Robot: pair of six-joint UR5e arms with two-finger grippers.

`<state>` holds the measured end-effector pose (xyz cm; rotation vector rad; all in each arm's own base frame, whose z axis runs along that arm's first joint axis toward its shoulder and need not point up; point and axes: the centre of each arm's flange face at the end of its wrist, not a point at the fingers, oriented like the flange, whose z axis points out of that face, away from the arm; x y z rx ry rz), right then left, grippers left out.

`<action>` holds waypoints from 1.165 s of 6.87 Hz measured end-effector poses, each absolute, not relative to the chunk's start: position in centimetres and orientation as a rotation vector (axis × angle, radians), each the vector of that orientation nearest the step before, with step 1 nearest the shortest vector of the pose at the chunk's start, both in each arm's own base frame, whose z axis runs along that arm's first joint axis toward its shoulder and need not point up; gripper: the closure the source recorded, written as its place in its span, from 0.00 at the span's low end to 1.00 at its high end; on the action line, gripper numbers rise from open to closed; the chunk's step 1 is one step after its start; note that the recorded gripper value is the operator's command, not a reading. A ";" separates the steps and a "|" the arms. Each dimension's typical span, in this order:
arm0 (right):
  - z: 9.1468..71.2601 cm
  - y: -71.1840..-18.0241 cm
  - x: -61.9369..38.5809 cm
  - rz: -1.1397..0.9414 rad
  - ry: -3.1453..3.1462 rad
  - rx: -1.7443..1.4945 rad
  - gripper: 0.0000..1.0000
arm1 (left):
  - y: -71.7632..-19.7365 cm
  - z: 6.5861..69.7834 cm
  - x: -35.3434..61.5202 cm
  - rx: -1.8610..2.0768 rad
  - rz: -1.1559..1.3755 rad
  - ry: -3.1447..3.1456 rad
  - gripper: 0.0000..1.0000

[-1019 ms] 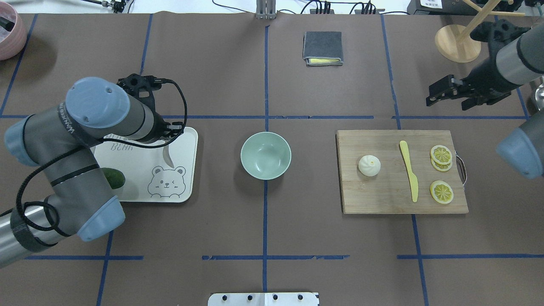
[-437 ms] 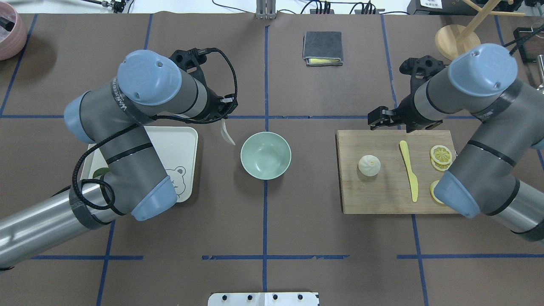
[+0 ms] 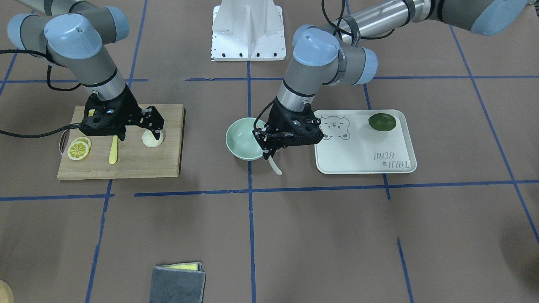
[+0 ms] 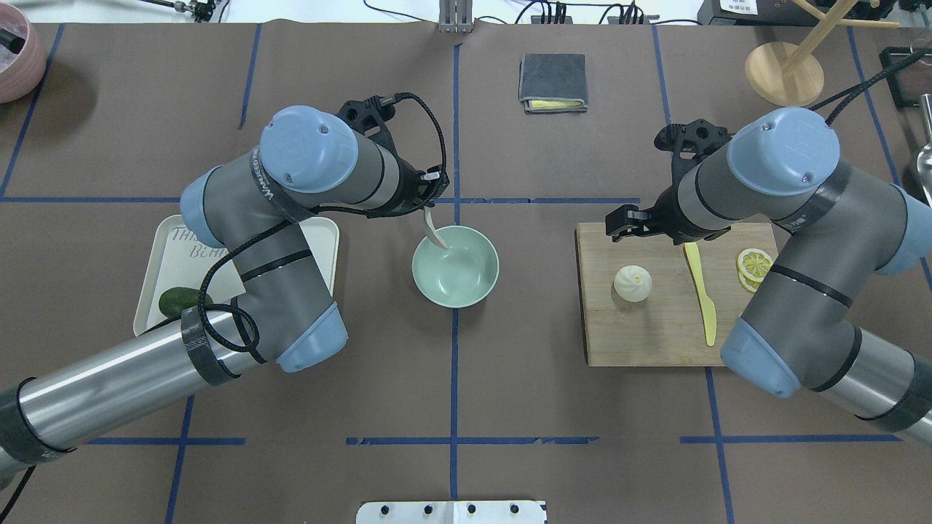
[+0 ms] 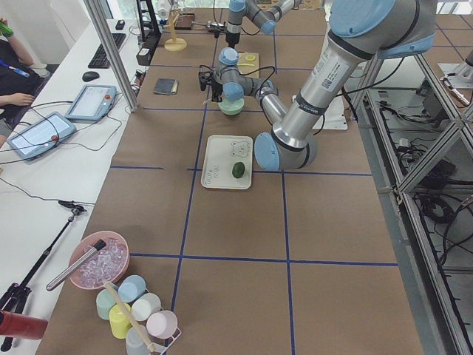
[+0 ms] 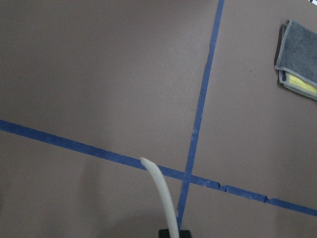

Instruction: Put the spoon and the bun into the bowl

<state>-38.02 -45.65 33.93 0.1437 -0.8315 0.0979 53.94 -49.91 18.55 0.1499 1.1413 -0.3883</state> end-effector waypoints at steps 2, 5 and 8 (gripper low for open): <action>34.3 -45.0 -39.3 0.083 -0.819 0.144 0.00 | -49.2 18.6 55.1 0.141 -0.377 1.148 0.01; 35.0 -44.4 -40.1 0.075 -0.802 0.143 0.00 | -49.0 18.2 54.8 0.127 -0.395 1.157 0.00; 36.6 -43.7 -42.1 0.062 -0.761 0.139 0.01 | -50.6 17.0 51.2 0.100 -0.404 1.181 0.00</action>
